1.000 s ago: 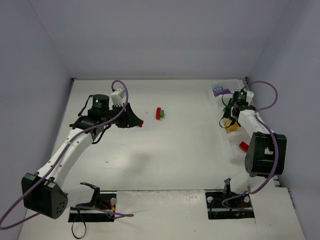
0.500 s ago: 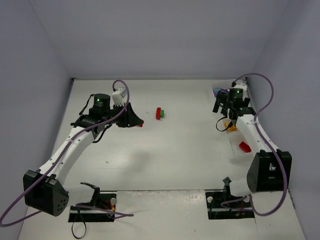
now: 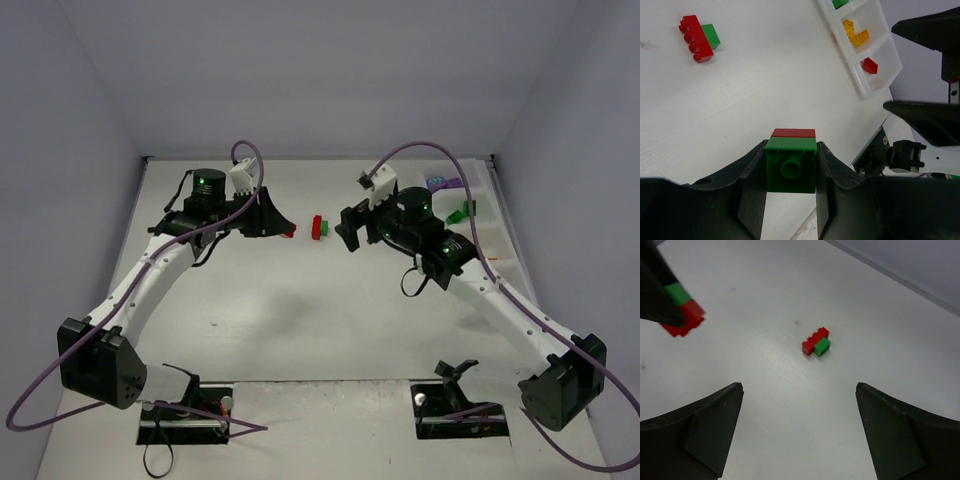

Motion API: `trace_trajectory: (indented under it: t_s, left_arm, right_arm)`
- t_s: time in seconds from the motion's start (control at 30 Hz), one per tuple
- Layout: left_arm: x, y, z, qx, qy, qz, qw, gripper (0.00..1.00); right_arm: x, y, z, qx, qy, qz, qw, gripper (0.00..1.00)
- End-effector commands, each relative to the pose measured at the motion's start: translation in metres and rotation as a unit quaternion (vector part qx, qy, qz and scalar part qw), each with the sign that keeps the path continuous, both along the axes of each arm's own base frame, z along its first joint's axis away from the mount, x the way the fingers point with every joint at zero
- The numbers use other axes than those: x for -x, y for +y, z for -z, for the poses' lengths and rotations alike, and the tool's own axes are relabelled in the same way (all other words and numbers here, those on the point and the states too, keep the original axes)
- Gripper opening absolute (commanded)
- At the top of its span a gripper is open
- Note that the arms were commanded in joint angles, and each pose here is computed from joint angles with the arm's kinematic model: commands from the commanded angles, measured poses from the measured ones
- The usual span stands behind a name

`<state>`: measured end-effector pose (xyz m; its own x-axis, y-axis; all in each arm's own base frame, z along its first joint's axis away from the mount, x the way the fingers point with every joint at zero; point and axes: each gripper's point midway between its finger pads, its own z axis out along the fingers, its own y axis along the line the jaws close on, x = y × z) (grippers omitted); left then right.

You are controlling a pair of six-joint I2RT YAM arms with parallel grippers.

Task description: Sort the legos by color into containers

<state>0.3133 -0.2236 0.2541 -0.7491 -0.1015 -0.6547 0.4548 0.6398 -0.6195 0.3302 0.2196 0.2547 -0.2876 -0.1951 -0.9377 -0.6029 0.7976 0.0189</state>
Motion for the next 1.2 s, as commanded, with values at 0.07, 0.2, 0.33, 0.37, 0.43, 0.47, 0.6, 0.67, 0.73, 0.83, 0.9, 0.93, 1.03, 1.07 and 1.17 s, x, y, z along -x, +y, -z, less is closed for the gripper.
trace_trajectory:
  t_s: [0.07, 0.2, 0.33, 0.37, 0.43, 0.47, 0.6, 0.67, 0.73, 0.83, 0.9, 0.93, 1.03, 1.07, 1.17]
  left_arm:
    - [-0.005, -0.015, -0.042, 0.064, -0.03, 0.022, 0.997, 0.0]
    - [-0.003, -0.02, -0.048, 0.075, -0.028, 0.026, 0.996, 0.0]
    - [-0.003, -0.022, -0.053, 0.084, -0.026, 0.027, 0.996, 0.0]
    - [-0.003, -0.022, -0.055, 0.086, -0.027, 0.026, 0.996, 0.0]
    - [-0.003, -0.023, -0.057, 0.089, -0.025, 0.026, 0.995, 0.0]
    - [-0.002, -0.023, -0.058, 0.09, -0.025, 0.027, 0.995, 0.0]
    - [0.003, -0.025, -0.063, 0.097, -0.021, 0.034, 0.995, 0.0]
    - [0.006, -0.026, -0.064, 0.098, -0.021, 0.037, 0.994, 0.0]
    - [0.009, -0.026, -0.066, 0.099, -0.022, 0.04, 0.994, 0.0]
    - [0.015, -0.028, -0.068, 0.099, -0.023, 0.044, 0.994, 0.0]
    - [0.017, -0.027, -0.069, 0.098, -0.024, 0.045, 0.994, 0.0]
    - [0.018, -0.028, -0.068, 0.097, -0.024, 0.046, 0.994, 0.0]
    - [0.02, -0.027, -0.072, 0.098, -0.028, 0.045, 0.994, 0.0]
    - [0.02, -0.027, -0.072, 0.097, -0.028, 0.045, 0.994, 0.0]
    - [0.021, -0.027, -0.072, 0.097, -0.028, 0.046, 0.994, 0.0]
  right_arm:
    - [0.016, 0.059, -0.071, -0.041, -0.114, -0.114, 0.986, 0.92]
    - [0.025, 0.083, -0.075, -0.041, -0.125, -0.155, 0.979, 0.89]
    - [0.033, 0.103, -0.078, -0.045, -0.131, -0.193, 0.971, 0.83]
    - [0.037, 0.109, -0.077, -0.044, -0.131, -0.205, 0.969, 0.83]
    - [0.039, 0.115, -0.076, -0.039, -0.134, -0.215, 0.967, 0.83]
    - [0.041, 0.119, -0.075, -0.039, -0.134, -0.22, 0.965, 0.83]
    - [0.04, 0.125, -0.072, -0.034, -0.134, -0.231, 0.963, 0.8]
    - [0.039, 0.127, -0.073, -0.032, -0.137, -0.234, 0.962, 0.79]
    - [0.038, 0.13, -0.069, -0.026, -0.137, -0.238, 0.961, 0.78]
    - [0.035, 0.133, -0.064, -0.022, -0.135, -0.243, 0.96, 0.74]
    - [0.035, 0.136, -0.063, -0.02, -0.135, -0.248, 0.959, 0.73]
    - [0.035, 0.137, -0.062, -0.019, -0.135, -0.25, 0.959, 0.73]
    - [0.033, 0.139, -0.058, -0.015, -0.132, -0.254, 0.958, 0.71]
    - [0.033, 0.14, -0.056, -0.013, -0.129, -0.254, 0.958, 0.69]
    - [0.033, 0.14, -0.056, -0.014, -0.129, -0.257, 0.958, 0.62]
